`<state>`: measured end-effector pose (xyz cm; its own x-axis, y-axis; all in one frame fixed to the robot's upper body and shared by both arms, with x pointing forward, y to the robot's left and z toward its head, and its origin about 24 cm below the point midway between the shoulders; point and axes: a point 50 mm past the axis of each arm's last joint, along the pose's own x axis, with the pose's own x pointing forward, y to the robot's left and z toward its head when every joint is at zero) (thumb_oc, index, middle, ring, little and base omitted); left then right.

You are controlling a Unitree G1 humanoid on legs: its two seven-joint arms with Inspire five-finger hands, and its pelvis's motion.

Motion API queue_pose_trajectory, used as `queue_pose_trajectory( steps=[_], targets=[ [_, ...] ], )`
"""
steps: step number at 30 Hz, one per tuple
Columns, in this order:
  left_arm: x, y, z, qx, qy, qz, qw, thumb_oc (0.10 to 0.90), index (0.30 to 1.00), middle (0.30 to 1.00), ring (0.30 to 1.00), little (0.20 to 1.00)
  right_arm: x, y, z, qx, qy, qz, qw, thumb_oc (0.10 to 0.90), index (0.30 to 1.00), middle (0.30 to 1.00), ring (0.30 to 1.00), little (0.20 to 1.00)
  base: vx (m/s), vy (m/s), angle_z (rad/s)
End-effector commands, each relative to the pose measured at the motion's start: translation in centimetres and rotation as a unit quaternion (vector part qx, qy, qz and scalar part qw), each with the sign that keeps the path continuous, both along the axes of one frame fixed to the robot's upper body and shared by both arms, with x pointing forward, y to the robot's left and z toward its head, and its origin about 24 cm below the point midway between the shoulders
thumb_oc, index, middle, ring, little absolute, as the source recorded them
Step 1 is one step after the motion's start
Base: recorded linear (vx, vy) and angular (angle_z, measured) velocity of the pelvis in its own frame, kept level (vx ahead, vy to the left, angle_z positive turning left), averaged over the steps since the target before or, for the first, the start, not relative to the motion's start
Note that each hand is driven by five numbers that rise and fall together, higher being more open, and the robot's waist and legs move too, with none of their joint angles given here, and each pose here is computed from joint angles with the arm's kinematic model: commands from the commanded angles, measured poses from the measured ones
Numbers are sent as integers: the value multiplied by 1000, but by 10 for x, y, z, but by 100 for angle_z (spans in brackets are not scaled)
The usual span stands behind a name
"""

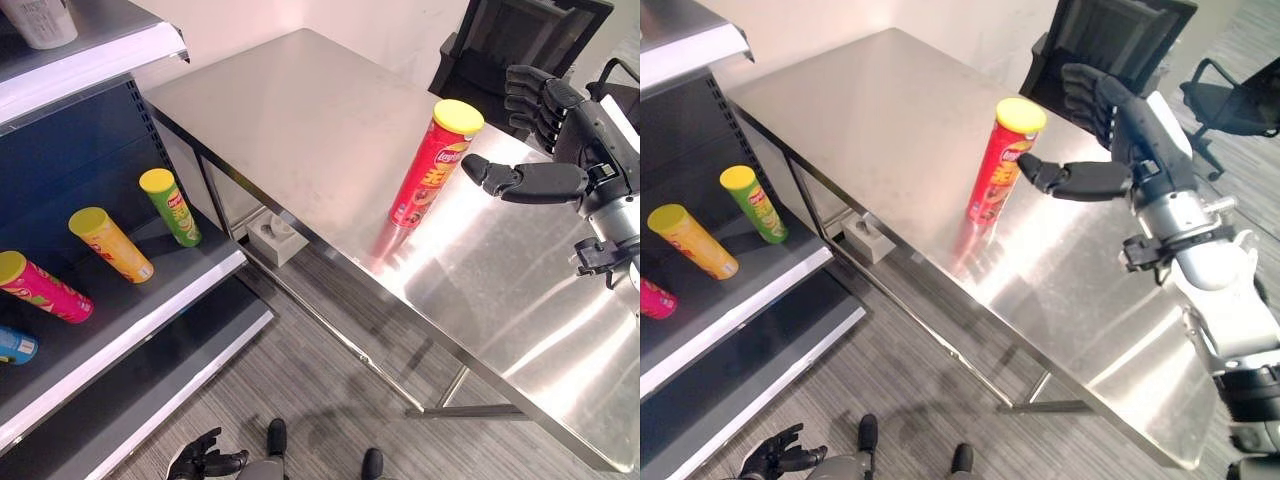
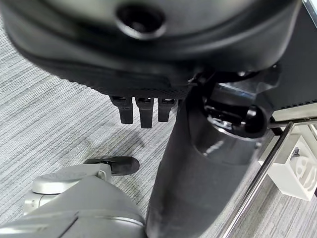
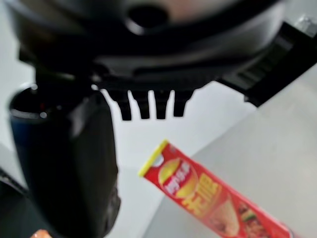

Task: Put the goods on the table back onto the shelves and tidy them up.

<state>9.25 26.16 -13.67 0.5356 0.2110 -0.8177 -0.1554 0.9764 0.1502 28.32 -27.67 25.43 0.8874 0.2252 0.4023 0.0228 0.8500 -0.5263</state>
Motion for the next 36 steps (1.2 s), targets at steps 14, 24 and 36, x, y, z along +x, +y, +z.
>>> queue_pose_trajectory(
  steps=[14,24,36],
  targets=[
    [-3,13,3,35,11,-25,999,800,900,900,900,900,13,-14,64,-11,-87,-51,995,800,900,900,900,900,19,-34,8],
    [-3,14,3,36,16,-36,999,800,900,900,900,900,28,-21,65,-12,-38,-66,997,800,900,900,900,900,4,-4,4],
    [-1,15,3,42,18,-40,998,800,900,900,900,900,38,-28,65,-30,-19,-99,994,800,900,900,900,900,1,0,1]
  ],
)
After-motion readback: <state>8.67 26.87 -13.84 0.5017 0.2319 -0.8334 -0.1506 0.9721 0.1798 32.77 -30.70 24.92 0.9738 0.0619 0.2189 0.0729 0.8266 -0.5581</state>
